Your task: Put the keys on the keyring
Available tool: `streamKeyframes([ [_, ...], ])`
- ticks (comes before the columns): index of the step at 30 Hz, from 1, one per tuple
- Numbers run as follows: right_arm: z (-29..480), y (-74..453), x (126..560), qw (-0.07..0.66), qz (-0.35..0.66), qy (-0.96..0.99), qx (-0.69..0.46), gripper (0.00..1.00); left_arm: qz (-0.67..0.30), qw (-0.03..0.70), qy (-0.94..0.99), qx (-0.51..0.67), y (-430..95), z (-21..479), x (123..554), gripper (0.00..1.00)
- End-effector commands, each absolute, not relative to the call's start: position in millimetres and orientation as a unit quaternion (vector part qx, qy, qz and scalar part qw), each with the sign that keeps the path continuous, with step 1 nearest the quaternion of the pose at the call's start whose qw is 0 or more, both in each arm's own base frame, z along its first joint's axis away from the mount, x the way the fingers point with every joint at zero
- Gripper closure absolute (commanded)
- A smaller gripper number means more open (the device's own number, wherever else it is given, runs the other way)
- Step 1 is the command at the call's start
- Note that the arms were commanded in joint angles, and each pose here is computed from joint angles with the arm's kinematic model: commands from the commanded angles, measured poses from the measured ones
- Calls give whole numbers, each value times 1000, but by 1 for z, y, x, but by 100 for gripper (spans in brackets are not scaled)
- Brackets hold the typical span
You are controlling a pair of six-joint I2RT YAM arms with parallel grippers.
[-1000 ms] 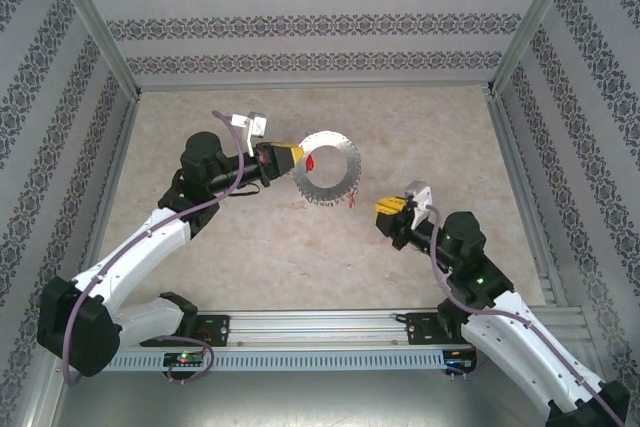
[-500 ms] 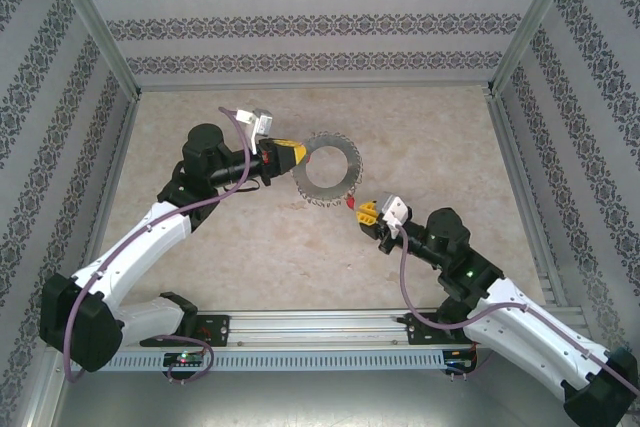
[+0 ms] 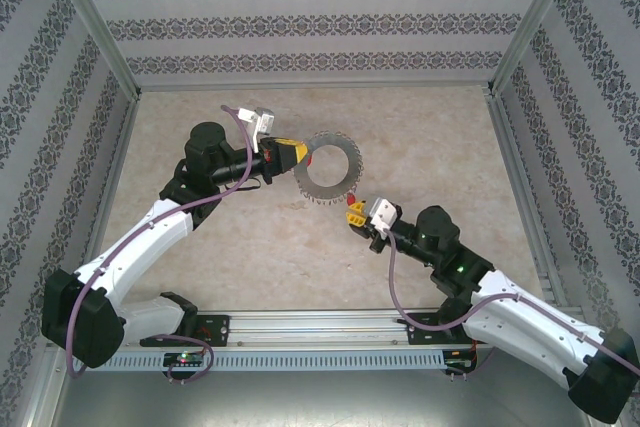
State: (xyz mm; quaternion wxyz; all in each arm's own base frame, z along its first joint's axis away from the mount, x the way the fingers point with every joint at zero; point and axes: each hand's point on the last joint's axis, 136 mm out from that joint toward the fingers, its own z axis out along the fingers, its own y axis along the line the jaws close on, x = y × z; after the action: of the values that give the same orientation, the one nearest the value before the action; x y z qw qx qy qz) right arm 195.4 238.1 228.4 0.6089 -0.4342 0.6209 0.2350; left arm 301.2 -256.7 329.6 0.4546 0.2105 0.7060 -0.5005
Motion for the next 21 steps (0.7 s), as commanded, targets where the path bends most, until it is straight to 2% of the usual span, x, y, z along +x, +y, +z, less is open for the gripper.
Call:
streamKeyframes([
  [1,253,241,202,642,216,598,-428,83,-511,491,669,226,-255,363,299,100],
  [21,230,229,204,631,189,628,-415,81,-503,502,665,228,-250,371,292,100],
])
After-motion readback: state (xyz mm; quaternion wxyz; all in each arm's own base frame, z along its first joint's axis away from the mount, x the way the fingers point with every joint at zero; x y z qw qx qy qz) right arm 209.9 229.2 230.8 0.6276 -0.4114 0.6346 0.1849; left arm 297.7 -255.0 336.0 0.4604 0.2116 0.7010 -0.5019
